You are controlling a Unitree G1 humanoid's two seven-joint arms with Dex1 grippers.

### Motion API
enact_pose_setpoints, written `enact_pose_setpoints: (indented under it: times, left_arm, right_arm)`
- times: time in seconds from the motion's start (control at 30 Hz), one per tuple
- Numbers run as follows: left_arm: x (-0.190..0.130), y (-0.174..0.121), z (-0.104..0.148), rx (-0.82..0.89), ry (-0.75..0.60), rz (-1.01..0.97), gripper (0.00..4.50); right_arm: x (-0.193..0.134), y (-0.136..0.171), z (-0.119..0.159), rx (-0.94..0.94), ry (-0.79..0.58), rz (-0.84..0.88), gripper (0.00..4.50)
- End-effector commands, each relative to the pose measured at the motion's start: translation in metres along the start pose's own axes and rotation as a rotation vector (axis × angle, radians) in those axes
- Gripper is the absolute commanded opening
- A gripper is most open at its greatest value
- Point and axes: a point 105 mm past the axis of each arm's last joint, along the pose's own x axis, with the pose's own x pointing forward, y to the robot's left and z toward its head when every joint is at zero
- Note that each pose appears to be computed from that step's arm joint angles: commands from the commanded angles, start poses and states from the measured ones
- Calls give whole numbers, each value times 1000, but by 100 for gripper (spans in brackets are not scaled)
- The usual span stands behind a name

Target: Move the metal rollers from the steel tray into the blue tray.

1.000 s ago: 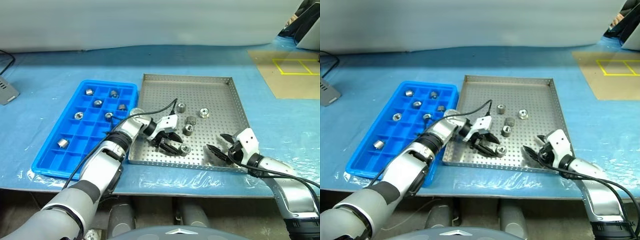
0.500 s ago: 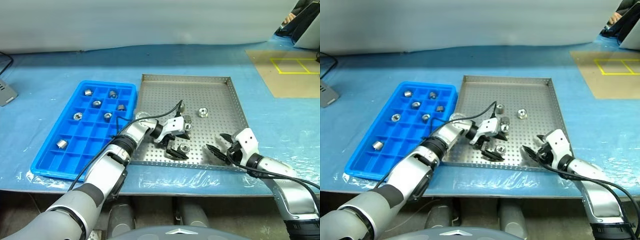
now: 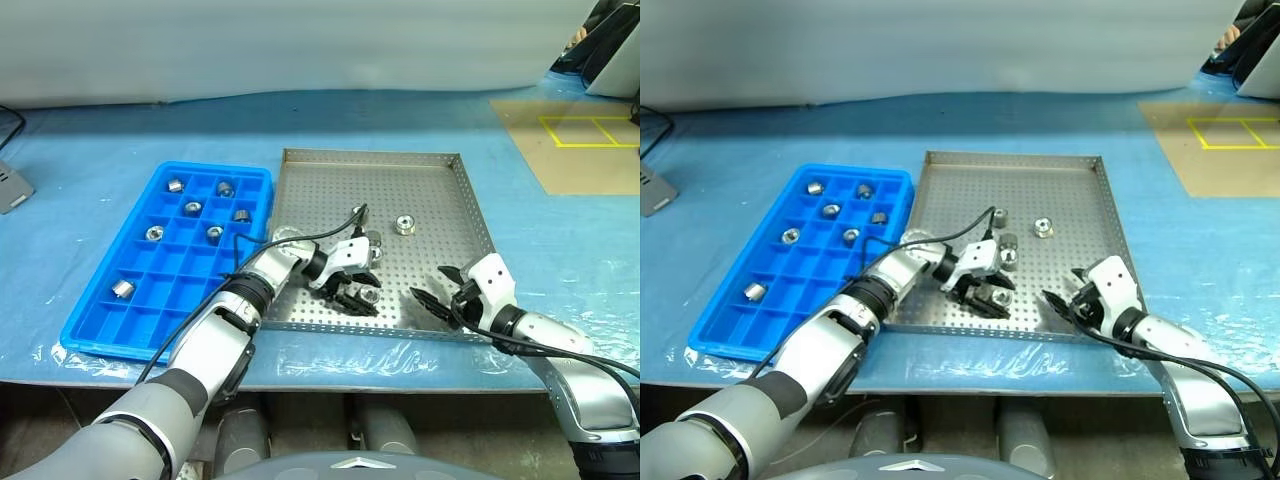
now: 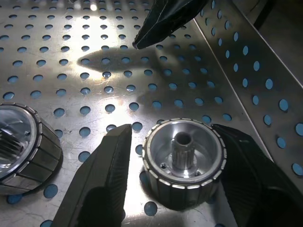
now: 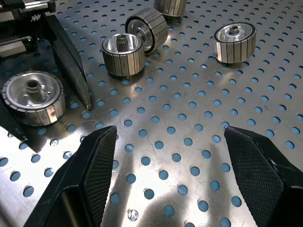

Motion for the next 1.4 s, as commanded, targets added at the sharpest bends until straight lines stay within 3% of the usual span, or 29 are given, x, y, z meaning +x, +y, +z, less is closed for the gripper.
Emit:
enact_pose_setpoints:
  times: [0.03, 0.17, 0.33, 0.47, 0.6, 0.73, 0.97, 1.2, 1.4]
  left_arm:
    - [1, -9, -31, -59, 113, -13, 273]
    - [-2, -2, -28, -73, 80, 40, 175]
    - [-22, 11, -10, -65, -6, 105, 175]
    - [-69, 24, 7, -89, -96, 239, 175]
    - [-106, 10, 1, -111, -106, 324, 175]
    - [-152, -3, -7, -250, -139, 476, 175]
    - [-212, -41, 6, -307, -212, 688, 175]
    - [-271, -61, -18, -304, -117, 977, 175]
    - [-327, -73, -70, -388, 55, 1318, 175]
  right_arm:
    - [-2, 1, 14, -24, -41, 2, 380]
    - [-4, 4, 18, -13, -53, 29, 380]
    - [-12, 19, 32, 13, -69, 150, 380]
    - [-13, 35, 57, 36, -125, 276, 380]
    - [-6, 46, 71, 36, -146, 355, 380]
    - [11, 55, 80, 4, -156, 430, 380]
    - [42, 67, 123, 2, -282, 547, 380]
    - [71, 91, 133, -87, -256, 699, 380]
    - [83, 106, 146, -127, -273, 762, 380]
